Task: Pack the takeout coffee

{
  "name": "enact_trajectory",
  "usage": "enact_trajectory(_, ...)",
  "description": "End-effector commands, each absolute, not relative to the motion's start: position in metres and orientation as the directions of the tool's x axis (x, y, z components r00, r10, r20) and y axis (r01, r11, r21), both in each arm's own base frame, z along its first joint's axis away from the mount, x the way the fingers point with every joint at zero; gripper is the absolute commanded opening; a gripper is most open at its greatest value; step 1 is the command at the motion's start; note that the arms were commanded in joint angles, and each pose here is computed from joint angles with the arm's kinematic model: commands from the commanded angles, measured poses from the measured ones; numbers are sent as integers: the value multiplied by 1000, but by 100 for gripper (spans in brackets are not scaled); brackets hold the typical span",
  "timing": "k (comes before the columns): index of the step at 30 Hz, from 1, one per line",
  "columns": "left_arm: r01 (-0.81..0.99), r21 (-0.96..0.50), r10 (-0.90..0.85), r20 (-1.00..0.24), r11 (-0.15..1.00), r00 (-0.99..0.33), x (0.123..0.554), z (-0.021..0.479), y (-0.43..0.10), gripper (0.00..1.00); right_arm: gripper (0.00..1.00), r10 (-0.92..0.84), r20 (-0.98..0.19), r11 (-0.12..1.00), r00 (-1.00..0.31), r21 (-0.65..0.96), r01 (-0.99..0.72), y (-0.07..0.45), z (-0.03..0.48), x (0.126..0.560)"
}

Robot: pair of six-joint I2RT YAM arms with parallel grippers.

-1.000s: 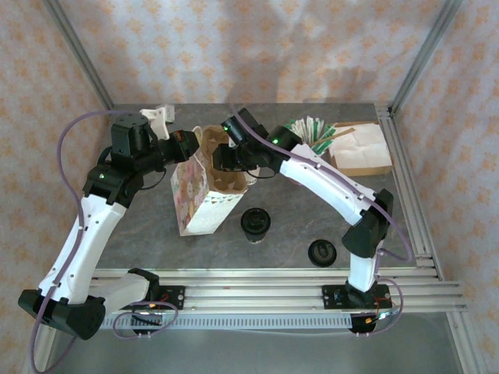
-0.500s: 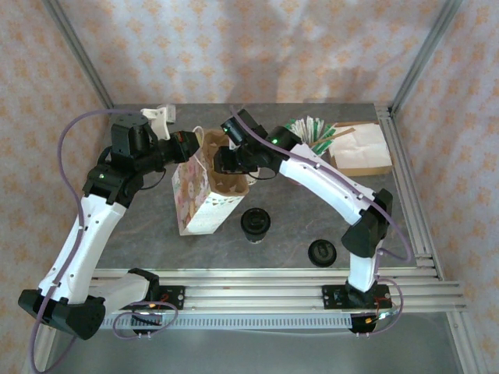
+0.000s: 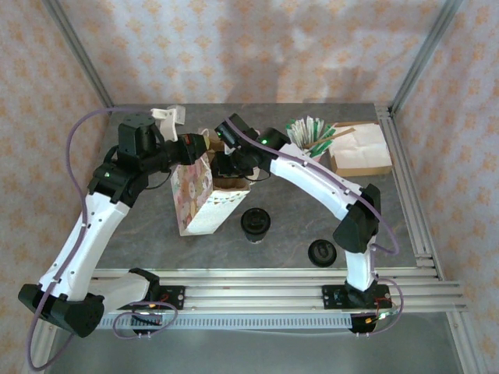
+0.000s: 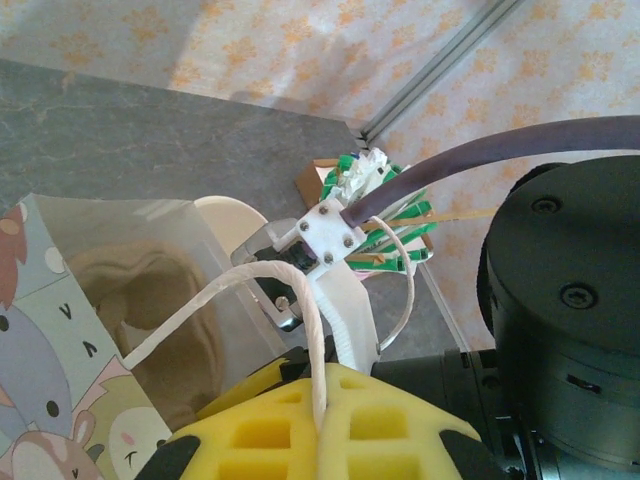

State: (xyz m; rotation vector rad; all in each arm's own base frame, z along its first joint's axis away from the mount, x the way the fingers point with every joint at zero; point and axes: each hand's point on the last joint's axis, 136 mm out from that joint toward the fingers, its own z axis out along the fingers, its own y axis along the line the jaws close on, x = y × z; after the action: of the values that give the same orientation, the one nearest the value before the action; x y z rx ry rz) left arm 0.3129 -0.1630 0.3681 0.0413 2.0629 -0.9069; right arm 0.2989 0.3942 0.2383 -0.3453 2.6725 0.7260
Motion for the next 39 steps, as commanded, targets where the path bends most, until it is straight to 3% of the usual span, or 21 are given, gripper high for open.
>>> enact_trajectory(1, 400, -569, -267, -757, 719, -597, 313, 383, -170, 5, 31, -170, -385, 834, -907, 433, -341, 399, 235, 294)
enact_trajectory(18, 416, -577, -271, -758, 703, -594, 313, 388, -177, 5, 30, -170, -375, 819, -911, 461, -342, 413, 216, 299)
enact_trajectory(28, 425, -568, -256, -762, 705, -594, 311, 387, -177, 5, 30, -171, -440, 814, -881, 440, -378, 412, 238, 308)
enact_trajectory(39, 440, -560, -237, -767, 702, -596, 307, 386, -179, 4, 30, -155, -416, 785, -896, 499, -367, 420, 247, 316)
